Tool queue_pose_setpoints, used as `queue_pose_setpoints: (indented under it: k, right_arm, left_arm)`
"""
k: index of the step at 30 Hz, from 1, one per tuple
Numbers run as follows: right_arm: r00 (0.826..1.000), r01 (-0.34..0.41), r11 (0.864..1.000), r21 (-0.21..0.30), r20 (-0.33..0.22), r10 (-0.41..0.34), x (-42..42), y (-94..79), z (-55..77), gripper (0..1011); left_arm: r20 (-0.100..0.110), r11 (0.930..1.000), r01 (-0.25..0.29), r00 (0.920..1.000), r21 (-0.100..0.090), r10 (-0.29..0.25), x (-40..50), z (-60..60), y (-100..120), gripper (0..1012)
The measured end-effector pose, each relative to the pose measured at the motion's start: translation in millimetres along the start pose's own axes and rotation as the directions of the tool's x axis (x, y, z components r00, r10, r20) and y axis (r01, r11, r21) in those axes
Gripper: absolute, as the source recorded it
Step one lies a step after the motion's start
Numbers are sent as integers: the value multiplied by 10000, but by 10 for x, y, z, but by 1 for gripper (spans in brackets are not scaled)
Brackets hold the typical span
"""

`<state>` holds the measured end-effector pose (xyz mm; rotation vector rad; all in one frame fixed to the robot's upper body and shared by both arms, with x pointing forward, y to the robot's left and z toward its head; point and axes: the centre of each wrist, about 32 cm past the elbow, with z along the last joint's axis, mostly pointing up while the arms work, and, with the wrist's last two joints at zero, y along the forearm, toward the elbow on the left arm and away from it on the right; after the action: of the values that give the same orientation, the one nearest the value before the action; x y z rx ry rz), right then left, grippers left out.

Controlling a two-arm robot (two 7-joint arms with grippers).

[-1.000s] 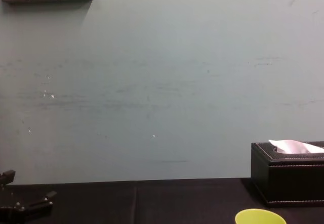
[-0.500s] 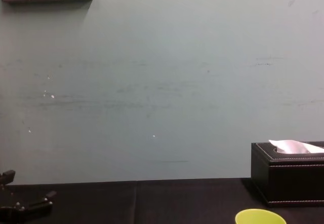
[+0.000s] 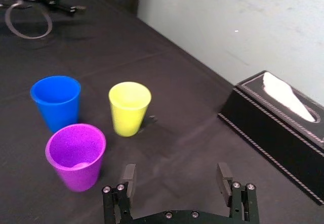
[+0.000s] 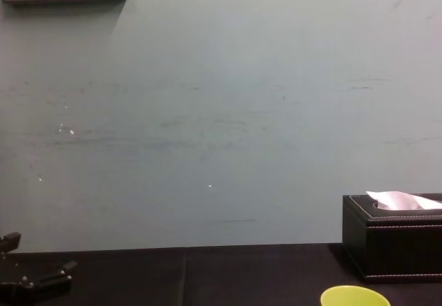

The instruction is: Stack the three plastic cups sequentially using one hand.

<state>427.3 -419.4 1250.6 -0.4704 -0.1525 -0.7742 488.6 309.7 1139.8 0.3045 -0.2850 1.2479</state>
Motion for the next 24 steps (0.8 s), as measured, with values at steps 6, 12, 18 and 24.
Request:
queue_pose_setpoints:
  k: [6, 12, 18, 24]
  right_arm:
    - [9972, -741, 9972, -115, 61, 741, -16, -41, -55, 1003]
    - [9928, -1189, 9925, -298, 138, 1194, -52, -25, -104, 1003]
    - [9876, -1549, 9870, -429, 175, 1558, -120, 28, -160, 1003]
    - [9846, -1731, 9840, -415, 153, 1739, -180, 108, -196, 1003]
  left_arm:
    - [0, 10000, 0, 10000, 0, 0, 0, 0, 0, 1010]
    - [0, 10000, 0, 10000, 1, 0, 0, 0, 0, 1010]
    - [0, 10000, 0, 10000, 1, 0, 0, 0, 0, 1010]
    - [-1, 10000, 0, 10000, 0, 0, 0, 0, 0, 1010]
